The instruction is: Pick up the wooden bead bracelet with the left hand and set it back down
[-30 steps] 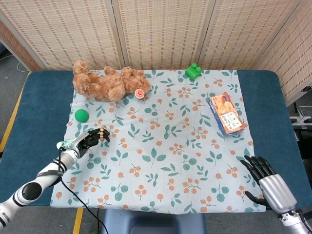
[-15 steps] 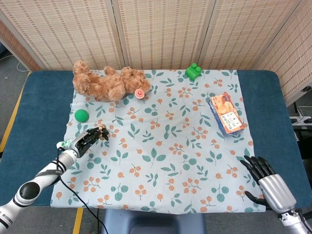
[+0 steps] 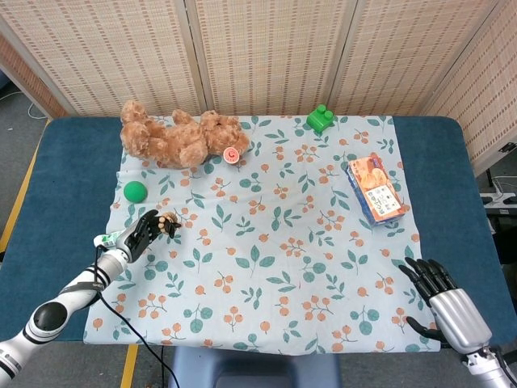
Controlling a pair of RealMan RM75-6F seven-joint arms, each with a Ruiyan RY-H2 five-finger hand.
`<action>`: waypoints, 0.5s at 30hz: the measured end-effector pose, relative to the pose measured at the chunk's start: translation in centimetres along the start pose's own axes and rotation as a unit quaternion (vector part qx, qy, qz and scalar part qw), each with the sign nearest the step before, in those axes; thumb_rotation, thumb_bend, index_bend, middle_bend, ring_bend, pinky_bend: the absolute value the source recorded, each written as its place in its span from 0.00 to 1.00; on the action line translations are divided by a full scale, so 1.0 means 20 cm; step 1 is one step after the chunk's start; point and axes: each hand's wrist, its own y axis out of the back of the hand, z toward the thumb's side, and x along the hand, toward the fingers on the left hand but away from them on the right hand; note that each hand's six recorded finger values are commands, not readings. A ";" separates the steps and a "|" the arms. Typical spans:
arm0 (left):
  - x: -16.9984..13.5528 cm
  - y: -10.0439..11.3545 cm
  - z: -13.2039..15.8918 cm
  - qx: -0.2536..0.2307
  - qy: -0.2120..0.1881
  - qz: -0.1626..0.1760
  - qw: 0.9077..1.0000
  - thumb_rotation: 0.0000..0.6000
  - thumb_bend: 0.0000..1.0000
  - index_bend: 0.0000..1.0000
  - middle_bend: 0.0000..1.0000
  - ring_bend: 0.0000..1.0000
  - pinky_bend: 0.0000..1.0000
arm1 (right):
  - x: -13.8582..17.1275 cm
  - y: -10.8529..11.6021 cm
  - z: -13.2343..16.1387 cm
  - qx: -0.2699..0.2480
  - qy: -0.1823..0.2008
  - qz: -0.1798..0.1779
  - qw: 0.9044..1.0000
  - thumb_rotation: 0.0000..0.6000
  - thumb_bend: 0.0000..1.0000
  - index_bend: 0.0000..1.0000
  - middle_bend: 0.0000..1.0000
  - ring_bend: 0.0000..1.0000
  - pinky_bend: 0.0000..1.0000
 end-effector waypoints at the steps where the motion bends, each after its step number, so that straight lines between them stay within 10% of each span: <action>1: 0.00 0.00 0.00 0.003 0.000 0.001 1.000 0.22 0.58 0.66 0.63 0.23 0.00 | 0.00 0.00 0.00 0.000 0.001 0.000 1.000 1.00 0.15 0.00 0.00 0.00 0.00; 15: -0.01 0.00 0.00 0.008 0.001 0.004 1.000 0.62 0.70 0.66 0.63 0.23 0.00 | 0.00 0.00 0.00 -0.001 0.000 -0.001 1.000 1.00 0.15 0.00 0.00 0.00 0.00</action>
